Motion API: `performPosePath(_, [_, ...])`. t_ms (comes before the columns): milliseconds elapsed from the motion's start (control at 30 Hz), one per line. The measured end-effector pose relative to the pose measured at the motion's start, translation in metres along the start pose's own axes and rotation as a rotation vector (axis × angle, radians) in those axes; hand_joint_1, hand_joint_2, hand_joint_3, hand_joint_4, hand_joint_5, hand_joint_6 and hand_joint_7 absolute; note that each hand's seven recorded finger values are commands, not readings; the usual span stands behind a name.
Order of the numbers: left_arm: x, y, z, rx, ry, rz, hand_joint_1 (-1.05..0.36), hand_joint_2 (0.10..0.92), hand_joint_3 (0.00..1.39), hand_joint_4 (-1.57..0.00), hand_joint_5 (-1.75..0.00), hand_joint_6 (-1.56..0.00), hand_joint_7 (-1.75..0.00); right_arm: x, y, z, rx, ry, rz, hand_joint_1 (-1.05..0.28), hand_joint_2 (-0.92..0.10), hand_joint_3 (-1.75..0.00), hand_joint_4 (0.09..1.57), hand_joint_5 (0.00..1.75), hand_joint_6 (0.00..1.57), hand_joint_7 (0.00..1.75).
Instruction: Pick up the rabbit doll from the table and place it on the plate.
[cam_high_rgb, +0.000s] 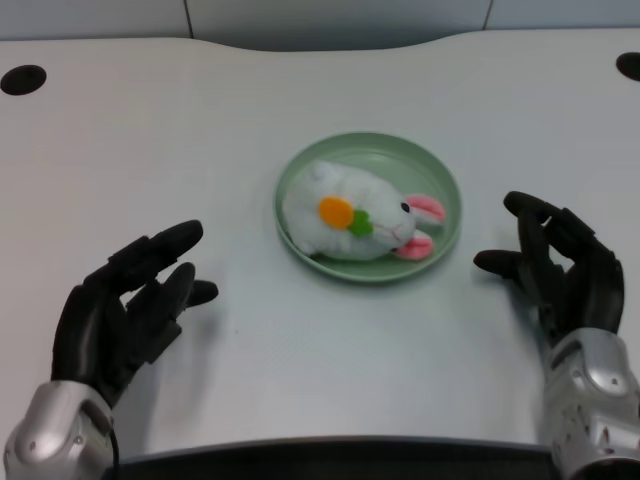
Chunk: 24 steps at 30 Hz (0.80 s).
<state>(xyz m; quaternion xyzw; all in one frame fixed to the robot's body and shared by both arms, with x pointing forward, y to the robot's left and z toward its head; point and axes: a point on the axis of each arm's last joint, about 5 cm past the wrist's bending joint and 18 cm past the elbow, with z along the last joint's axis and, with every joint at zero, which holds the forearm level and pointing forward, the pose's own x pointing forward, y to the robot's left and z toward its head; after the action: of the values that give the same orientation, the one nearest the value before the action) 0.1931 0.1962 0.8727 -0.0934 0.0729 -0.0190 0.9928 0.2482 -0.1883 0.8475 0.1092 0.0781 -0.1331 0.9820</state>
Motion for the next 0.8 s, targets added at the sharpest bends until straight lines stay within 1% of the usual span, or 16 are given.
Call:
performPosePath(67, [-0.004, 0.000, -0.001, -0.066, 0.002, 0.029, -0.49, 0.921, 0.52, -0.37, -1.50, -0.67, -0.34, 0.0000, 0.0000, 0.0000, 0.000, 0.001, 0.000, -0.32, -0.92, -0.24, 0.81, 1.08, 0.81, 0.51])
performPosePath(100, [-0.007, 0.001, -0.001, -0.105, 0.001, 0.045, -0.49, 0.921, 0.55, -0.34, -1.55, -0.59, -0.48, 0.0000, -0.0001, 0.0000, 0.001, 0.002, -0.001, -0.32, -0.92, -0.24, 0.81, 1.08, 0.81, 0.51])
performPosePath(133, [-0.009, 0.001, -0.003, -0.137, 0.005, 0.058, -0.49, 0.921, 0.56, -0.34, -1.56, -0.55, -0.57, 0.0001, -0.0002, 0.0000, 0.002, 0.003, -0.002, -0.32, -0.92, -0.24, 0.81, 1.08, 0.81, 0.51])
performPosePath(167, [-0.011, 0.002, -0.004, -0.161, 0.012, 0.073, -0.49, 0.921, 0.59, -0.34, -1.57, -0.52, -0.63, 0.0001, -0.0002, 0.0000, 0.002, 0.003, -0.002, -0.32, -0.92, -0.24, 0.82, 1.08, 0.80, 0.51])
performPosePath(200, [-0.014, 0.003, -0.005, -0.183, 0.020, 0.084, -0.49, 0.921, 0.59, -0.34, -1.57, -0.50, -0.65, 0.0001, -0.0003, 0.0000, 0.002, 0.003, -0.002, -0.32, -0.92, -0.24, 0.82, 1.08, 0.80, 0.51])
performPosePath(300, [-0.020, 0.005, -0.010, -0.206, 0.044, 0.103, -0.50, 0.921, 0.61, -0.36, -1.58, -0.49, -0.67, 0.0002, -0.0013, 0.0003, 0.004, 0.002, -0.002, -0.32, -0.92, -0.24, 0.82, 1.07, 0.80, 0.51])
performPosePath(367, [-0.023, 0.008, -0.011, -0.217, 0.049, 0.117, -0.50, 0.921, 0.61, -0.38, -1.59, -0.49, -0.68, 0.0003, -0.0020, 0.0000, 0.001, 0.005, 0.002, -0.32, -0.92, -0.24, 0.80, 1.06, 0.79, 0.50])
performPosePath(400, [-0.024, 0.009, -0.012, -0.220, 0.053, 0.123, -0.50, 0.921, 0.62, -0.39, -1.59, -0.49, -0.68, 0.0003, -0.0025, 0.0000, -0.001, 0.005, 0.002, -0.32, -0.92, -0.24, 0.81, 1.07, 0.80, 0.50])
performPosePath(500, [-0.026, 0.010, -0.014, -0.232, 0.063, 0.137, -0.49, 0.921, 0.61, -0.42, -1.60, -0.48, -0.68, 0.0005, -0.0038, 0.0004, -0.001, 0.005, 0.002, -0.32, -0.92, -0.26, 0.83, 1.07, 0.80, 0.51])
performPosePath(667, [-0.026, 0.007, -0.017, -0.258, 0.073, 0.143, -0.50, 0.921, 0.58, -0.45, -1.59, -0.51, -0.68, 0.0008, -0.0044, 0.0008, -0.007, 0.004, 0.002, -0.31, -0.92, -0.26, 0.80, 1.06, 0.80, 0.51])
performPosePath(733, [-0.025, 0.006, -0.018, -0.257, 0.076, 0.150, -0.50, 0.921, 0.59, -0.46, -1.59, -0.50, -0.68, 0.0010, -0.0052, 0.0004, -0.005, 0.004, 0.001, -0.30, -0.92, -0.26, 0.79, 1.06, 0.79, 0.51])
performPosePath(800, [-0.025, 0.006, -0.018, -0.253, 0.077, 0.153, -0.50, 0.921, 0.59, -0.46, -1.59, -0.50, -0.68, 0.0014, -0.0060, -0.0007, -0.003, 0.011, 0.001, -0.30, -0.92, -0.26, 0.80, 1.07, 0.80, 0.51])
